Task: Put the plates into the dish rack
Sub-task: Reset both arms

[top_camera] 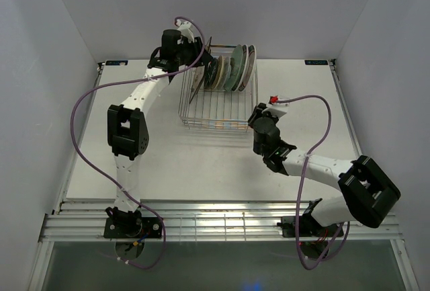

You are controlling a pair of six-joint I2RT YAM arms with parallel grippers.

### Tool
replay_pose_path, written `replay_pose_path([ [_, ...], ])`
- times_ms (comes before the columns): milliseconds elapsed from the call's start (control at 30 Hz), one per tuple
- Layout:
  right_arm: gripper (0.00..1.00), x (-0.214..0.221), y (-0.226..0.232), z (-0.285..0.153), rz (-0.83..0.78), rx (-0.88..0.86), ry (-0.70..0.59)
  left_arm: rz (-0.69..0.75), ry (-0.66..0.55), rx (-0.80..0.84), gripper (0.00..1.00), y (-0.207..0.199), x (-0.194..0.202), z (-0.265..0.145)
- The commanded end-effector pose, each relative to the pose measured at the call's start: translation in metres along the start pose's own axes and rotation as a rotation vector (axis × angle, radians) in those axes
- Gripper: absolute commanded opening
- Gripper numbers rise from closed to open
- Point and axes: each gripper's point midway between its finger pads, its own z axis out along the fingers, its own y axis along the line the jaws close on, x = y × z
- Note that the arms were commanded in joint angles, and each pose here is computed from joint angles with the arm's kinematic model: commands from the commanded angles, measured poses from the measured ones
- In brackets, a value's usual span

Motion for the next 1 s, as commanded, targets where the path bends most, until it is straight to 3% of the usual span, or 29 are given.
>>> replay_pose_path([
  [0,0.34,-0.023,-0.003,-0.008,0.115,-0.002,-0.058,-0.011,0.092,-0.023,0.48,0.015,0.025,-0.001],
  [167,0.34,-0.026,-0.017,-0.021,0.143,-0.01,-0.06,0.0,0.097,-0.015,0.65,0.012,0.025,-0.005],
  [567,0.34,-0.024,-0.051,-0.041,0.139,0.024,-0.06,0.037,0.079,-0.009,0.84,0.004,0.014,-0.016],
  [667,0.34,-0.02,-0.055,-0.044,0.126,0.026,-0.048,0.053,0.067,-0.008,0.95,0.0,0.006,-0.021],
  [967,0.4,-0.031,-0.052,-0.054,0.101,-0.054,-0.049,0.126,0.002,-0.008,0.98,-0.02,-0.03,-0.049],
])
